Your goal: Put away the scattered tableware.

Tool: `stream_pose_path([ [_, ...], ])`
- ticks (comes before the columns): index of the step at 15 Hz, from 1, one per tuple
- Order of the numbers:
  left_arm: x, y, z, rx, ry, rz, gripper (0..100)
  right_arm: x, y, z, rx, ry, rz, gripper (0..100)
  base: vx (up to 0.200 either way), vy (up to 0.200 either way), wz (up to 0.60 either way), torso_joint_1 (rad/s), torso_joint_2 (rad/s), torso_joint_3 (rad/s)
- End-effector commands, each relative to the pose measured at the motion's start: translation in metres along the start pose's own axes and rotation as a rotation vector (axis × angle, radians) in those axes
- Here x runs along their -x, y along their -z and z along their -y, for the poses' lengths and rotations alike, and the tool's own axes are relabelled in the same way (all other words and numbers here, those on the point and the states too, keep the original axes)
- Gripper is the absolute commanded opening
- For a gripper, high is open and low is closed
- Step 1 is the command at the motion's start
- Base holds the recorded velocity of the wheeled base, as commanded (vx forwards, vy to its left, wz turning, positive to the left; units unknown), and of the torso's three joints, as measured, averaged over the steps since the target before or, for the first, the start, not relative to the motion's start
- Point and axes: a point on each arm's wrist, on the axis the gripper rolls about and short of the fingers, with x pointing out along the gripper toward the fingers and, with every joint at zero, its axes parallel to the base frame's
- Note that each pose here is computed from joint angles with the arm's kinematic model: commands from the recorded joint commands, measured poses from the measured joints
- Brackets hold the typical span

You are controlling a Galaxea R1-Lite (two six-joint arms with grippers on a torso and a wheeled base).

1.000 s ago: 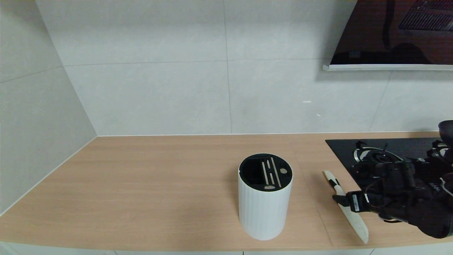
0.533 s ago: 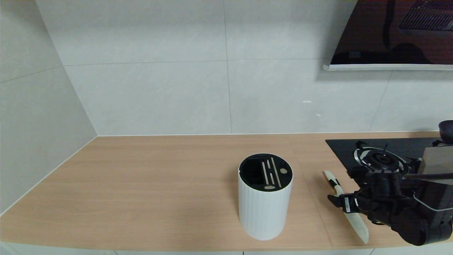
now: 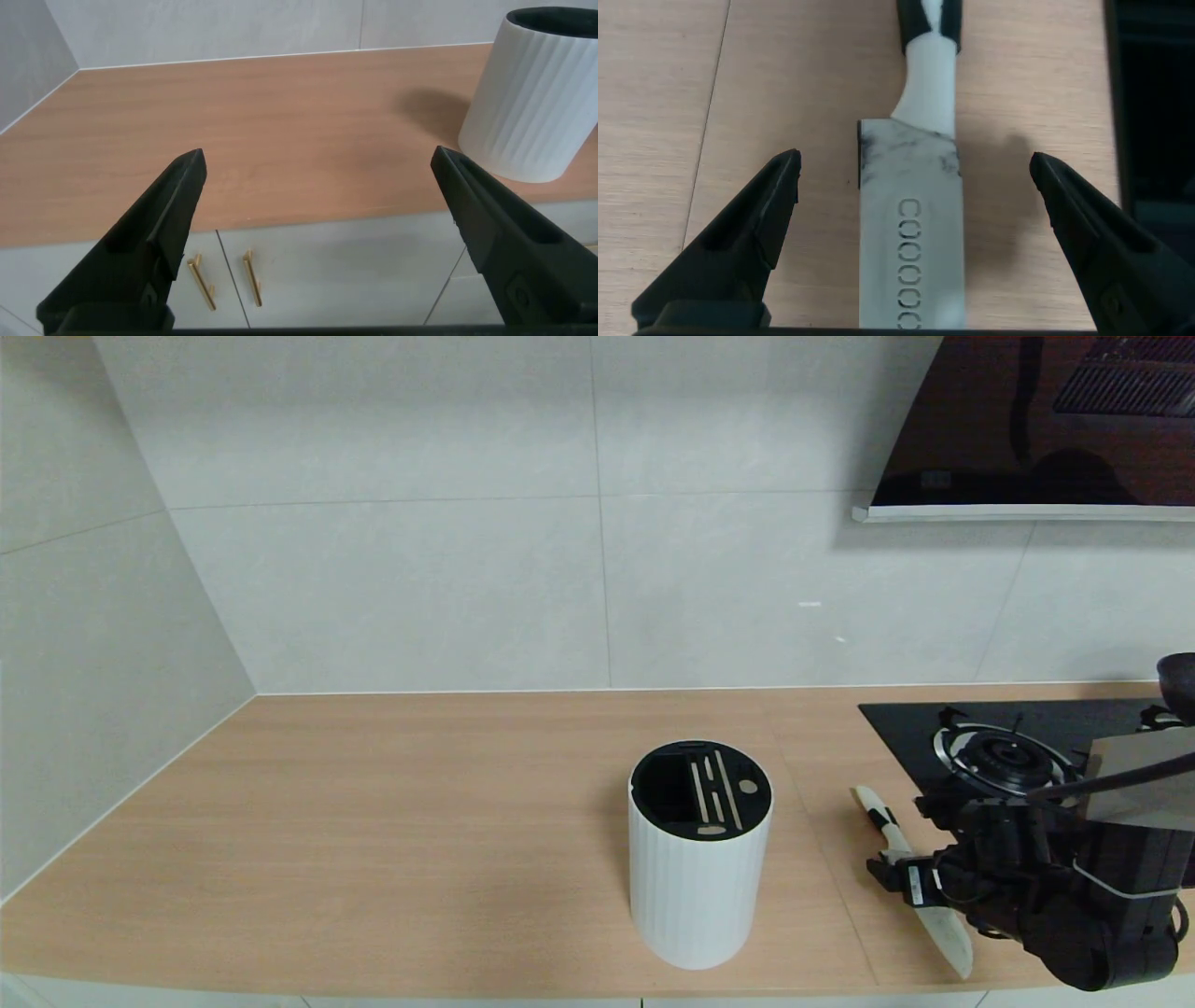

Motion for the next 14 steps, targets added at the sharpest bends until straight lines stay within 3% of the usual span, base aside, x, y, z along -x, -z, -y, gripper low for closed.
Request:
stream_pose_path([
  [1, 0.0, 0.0, 0.0, 0.0, 0.0, -0.001, 100, -0.0025, 0.0013, -0.0006, 0.001, 0.008, 0.0, 100, 0.0, 0.0, 0.0, 0.0, 0.0, 0.0],
  [11, 0.0, 0.0, 0.0, 0.0, 0.0, -0.001, 100, -0.0104, 0.0066, -0.0007, 0.001, 0.03, 0.023, 100, 0.0, 0.0, 0.0, 0.0, 0.0, 0.0],
  [12, 0.0, 0.0, 0.0, 0.0, 0.0, -0.001, 100, -0.0106, 0.007, -0.0007, 0.001, 0.031, 0.021, 0, 0.0, 0.0, 0.0, 0.0, 0.0, 0.0],
  [14, 0.0, 0.0, 0.0, 0.0, 0.0, -0.001, 100, -0.0102, 0.0068, -0.0007, 0.0, 0.03, 0.023, 0, 0.0, 0.0, 0.0, 0.0, 0.0, 0.0],
])
